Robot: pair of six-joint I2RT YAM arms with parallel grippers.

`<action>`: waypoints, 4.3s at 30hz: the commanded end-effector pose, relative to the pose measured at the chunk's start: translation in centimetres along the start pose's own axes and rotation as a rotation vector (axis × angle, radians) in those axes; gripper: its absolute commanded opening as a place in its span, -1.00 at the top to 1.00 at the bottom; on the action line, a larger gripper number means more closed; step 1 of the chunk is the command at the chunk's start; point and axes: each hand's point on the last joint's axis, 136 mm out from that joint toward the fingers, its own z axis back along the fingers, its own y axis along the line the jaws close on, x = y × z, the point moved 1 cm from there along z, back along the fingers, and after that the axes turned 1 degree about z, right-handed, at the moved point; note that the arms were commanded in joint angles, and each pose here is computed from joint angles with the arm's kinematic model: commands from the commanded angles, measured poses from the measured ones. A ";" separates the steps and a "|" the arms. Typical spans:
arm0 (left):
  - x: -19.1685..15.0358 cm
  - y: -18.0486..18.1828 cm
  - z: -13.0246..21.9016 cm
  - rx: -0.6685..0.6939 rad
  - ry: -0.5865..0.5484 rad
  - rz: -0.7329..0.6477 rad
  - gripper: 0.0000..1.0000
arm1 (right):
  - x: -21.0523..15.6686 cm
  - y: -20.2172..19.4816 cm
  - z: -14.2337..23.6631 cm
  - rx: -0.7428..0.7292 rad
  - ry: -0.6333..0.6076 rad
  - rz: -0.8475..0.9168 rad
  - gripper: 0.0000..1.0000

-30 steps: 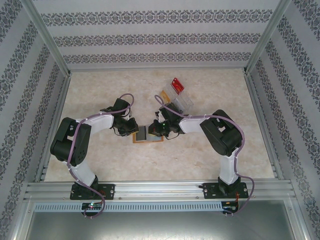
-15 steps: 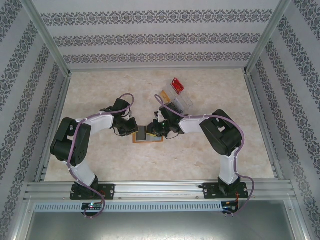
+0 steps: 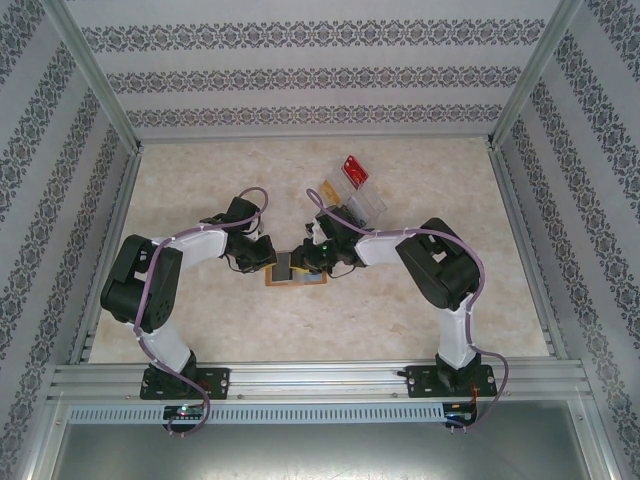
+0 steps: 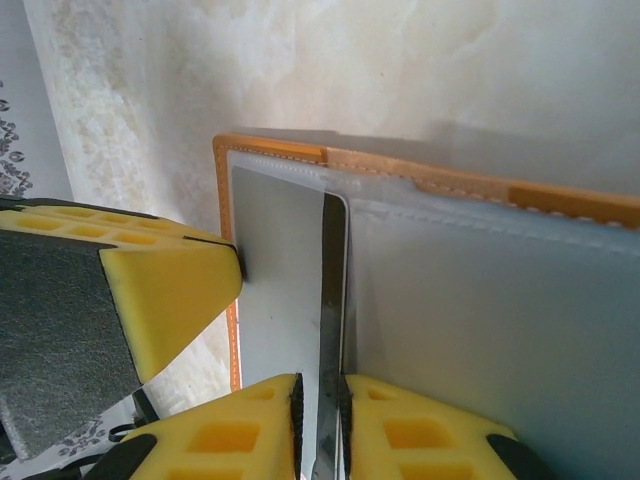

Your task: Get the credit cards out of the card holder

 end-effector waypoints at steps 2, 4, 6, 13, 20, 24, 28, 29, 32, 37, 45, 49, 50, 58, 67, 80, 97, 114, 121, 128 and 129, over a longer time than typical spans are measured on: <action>-1.5 1.5 -1.1 0.039 0.045 0.013 0.79 | -0.4 0.4 -1.0 0.007 0.030 -0.004 0.61; -1.5 1.5 -1.1 0.038 0.043 0.014 0.79 | -0.4 0.3 -1.0 -0.003 0.028 -0.009 0.61; -1.5 1.5 -1.1 0.036 0.044 0.016 0.79 | -0.4 -0.1 -1.0 -0.024 0.027 -0.016 0.60; -1.7 1.5 -1.3 0.027 0.047 0.022 0.79 | -0.3 0.8 -1.4 0.012 0.036 -0.016 0.62; -2.4 1.8 -1.6 0.018 0.050 0.044 0.79 | 0.2 1.3 -2.0 -0.007 0.033 -0.006 0.63; -3.2 2.0 -2.1 0.012 0.061 0.052 0.79 | 0.4 1.0 -2.3 -0.023 0.028 -0.014 0.70; -3.5 2.2 -2.2 0.010 0.065 0.054 0.80 | 0.4 1.4 -2.3 -0.013 0.027 -0.012 0.88; -3.5 2.2 -2.1 0.011 0.061 0.052 0.80 | 0.5 1.4 -2.1 -0.011 0.021 -0.009 0.92; -3.0 1.5 -1.4 0.011 0.043 0.028 0.74 | 0.5 1.5 -1.2 -0.006 0.006 -0.003 1.00; -1.3 -0.6 0.7 -0.011 -0.007 -0.020 0.49 | 0.4 1.0 0.6 -0.007 -0.018 -0.006 1.00; 0.2 -3.1 3.5 -0.063 -0.079 -0.057 0.33 | 0.2 -0.2 1.8 -0.031 -0.028 -0.019 1.00; -0.6 -2.3 3.1 -0.057 -0.062 -0.046 0.40 | 0.2 -1.0 2.0 -0.058 -0.039 -0.022 1.00; -0.8 -2.3 2.8 -0.067 -0.052 -0.040 0.43 | 0.2 -1.2 2.0 -0.068 -0.039 -0.020 1.00; -1.6 -2.4 0.6 -0.122 0.013 -0.020 0.62 | 0.2 -1.6 2.0 -0.086 -0.039 -0.013 1.00; -1.8 -0.4 -0.6 -0.041 0.027 0.005 0.63 | 0.3 -2.6 2.8 -0.135 -0.072 -0.023 1.00; -1.9 0.0 -1.2 -0.026 0.040 0.009 0.69 | 0.0 -1.9 1.9 -0.091 -0.040 -0.035 0.55; -2.0 0.7 -1.3 0.007 0.039 0.019 0.80 | 0.0 -1.8 1.7 -0.084 -0.032 -0.033 0.93; -1.2 -0.5 0.6 0.002 0.002 -0.013 0.75 | 0.2 -3.5 5.7 -0.089 -0.102 -0.035 1.00; -0.4 -3.1 2.7 -0.092 -0.056 -0.031 0.61 | 0.1 -3.1 7.1 -0.086 -0.125 -0.015 1.00; -0.2 -4.2 4.2 -0.147 -0.101 -0.027 0.31 | -0.3 -3.2 9.0 -0.111 -0.148 0.007 1.00; -0.1 -4.3 4.3 -0.153 -0.105 -0.024 0.27 | -0.3 -3.3 9.3 -0.115 -0.151 0.008 1.00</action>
